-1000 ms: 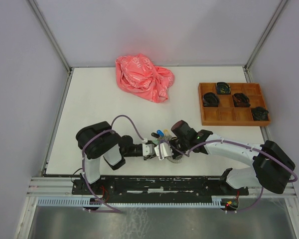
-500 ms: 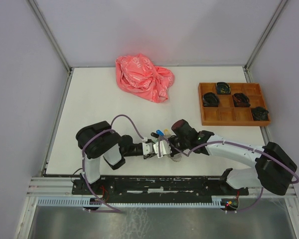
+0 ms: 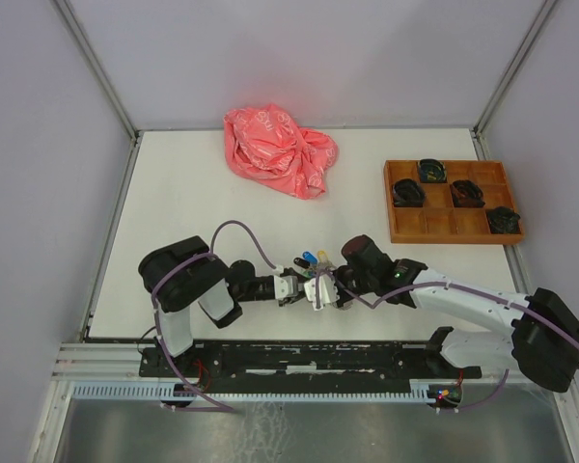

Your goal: Put the keys on the keyring

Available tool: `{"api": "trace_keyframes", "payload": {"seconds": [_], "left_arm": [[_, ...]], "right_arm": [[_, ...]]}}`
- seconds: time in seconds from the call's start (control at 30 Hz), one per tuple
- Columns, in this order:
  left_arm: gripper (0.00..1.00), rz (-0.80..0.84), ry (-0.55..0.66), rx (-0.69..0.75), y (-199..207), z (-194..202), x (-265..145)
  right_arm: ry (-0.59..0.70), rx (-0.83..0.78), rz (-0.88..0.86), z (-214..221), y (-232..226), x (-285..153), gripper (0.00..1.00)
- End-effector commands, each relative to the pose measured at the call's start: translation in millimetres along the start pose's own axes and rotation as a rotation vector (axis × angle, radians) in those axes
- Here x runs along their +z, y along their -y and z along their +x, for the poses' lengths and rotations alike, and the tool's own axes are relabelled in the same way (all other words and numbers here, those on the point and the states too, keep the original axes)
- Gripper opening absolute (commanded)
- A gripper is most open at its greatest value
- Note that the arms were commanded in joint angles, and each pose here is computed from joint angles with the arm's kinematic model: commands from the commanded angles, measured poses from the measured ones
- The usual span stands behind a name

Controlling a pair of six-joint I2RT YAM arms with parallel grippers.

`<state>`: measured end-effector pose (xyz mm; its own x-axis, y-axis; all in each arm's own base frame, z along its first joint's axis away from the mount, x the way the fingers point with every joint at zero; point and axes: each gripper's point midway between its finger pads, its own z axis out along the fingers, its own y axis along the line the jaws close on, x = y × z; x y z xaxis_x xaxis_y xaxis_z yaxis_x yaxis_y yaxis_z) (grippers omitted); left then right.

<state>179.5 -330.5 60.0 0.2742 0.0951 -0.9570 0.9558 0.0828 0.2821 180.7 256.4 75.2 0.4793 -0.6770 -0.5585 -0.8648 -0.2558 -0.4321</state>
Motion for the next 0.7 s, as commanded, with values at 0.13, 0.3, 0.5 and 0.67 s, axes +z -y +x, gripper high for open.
{"api": "trace_keyframes", "payload": {"seconds": [0.13, 0.3, 0.5, 0.67], "left_arm": [[0.35, 0.029, 0.211, 0.115, -6.4, -59.4, 7.2], [0.33, 0.048, 0.218, 0.102, -5.0, -60.1, 10.2], [0.33, 0.028, 0.218, 0.111, -9.2, -61.2, 10.4], [0.30, 0.035, 0.209, 0.094, -7.3, -56.7, 11.3]], "right_arm": [[0.063, -0.046, 0.064, -15.8, 15.5, -6.4, 0.01], [0.072, -0.052, 0.069, -18.1, 17.1, -7.1, 0.01], [0.080, -0.055, 0.066, -20.0, 16.6, -8.0, 0.01], [0.081, -0.058, 0.073, -21.0, 18.5, -9.3, 0.01]]}}
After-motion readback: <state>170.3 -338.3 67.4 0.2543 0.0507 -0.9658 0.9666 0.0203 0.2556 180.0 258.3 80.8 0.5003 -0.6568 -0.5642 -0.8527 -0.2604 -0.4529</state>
